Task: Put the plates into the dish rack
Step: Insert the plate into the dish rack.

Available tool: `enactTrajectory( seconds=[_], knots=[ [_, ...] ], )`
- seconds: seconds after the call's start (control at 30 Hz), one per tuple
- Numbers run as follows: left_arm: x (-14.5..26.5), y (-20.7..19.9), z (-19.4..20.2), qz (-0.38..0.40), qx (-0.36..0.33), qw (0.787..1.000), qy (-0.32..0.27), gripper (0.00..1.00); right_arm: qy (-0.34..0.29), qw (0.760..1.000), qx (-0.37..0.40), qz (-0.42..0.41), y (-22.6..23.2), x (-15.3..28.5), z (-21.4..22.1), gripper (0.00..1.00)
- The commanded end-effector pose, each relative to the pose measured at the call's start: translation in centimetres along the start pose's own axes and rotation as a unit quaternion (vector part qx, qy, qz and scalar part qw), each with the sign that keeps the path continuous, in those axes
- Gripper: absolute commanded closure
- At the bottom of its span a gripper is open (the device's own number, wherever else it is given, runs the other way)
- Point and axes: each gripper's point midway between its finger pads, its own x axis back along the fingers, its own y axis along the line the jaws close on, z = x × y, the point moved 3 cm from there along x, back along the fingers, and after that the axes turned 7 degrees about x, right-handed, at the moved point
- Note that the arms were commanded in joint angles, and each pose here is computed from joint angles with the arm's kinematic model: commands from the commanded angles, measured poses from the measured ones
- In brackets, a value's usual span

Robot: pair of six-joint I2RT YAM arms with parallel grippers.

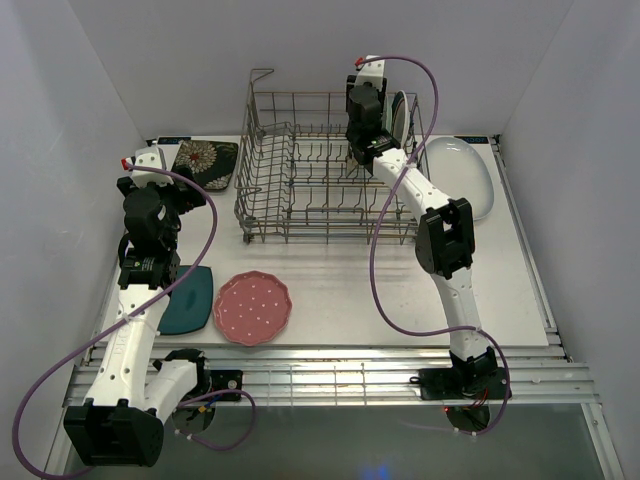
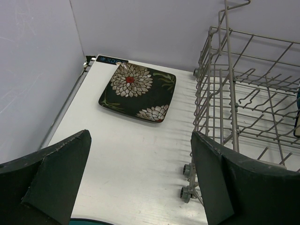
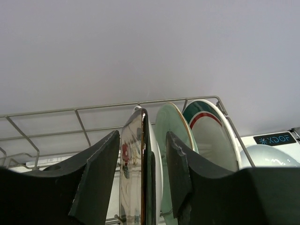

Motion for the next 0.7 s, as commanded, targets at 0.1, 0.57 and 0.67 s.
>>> enactTrajectory(
  seconds=[0.1, 0.57, 0.67],
  knots=[
    [0.3, 0.0, -0.8, 0.004, 0.000, 1.000, -0.014, 0.02, -0.054, 0.997, -0.055, -0.022, -1.2, 1.5, -6.7, 0.49],
    [0.5, -0.1, -0.9, 0.006, -0.001, 1.000, -0.014, 0.02, -0.037, 0.995, -0.080, -0.055, -1.5, 5.7, -10.1, 0.37],
    [0.5, -0.1, -0.8, 0.007, -0.001, 1.000, -0.012, 0.02, -0.010, 0.994, -0.085, -0.064, -1.8, 6.6, -9.7, 0.37]
  ],
)
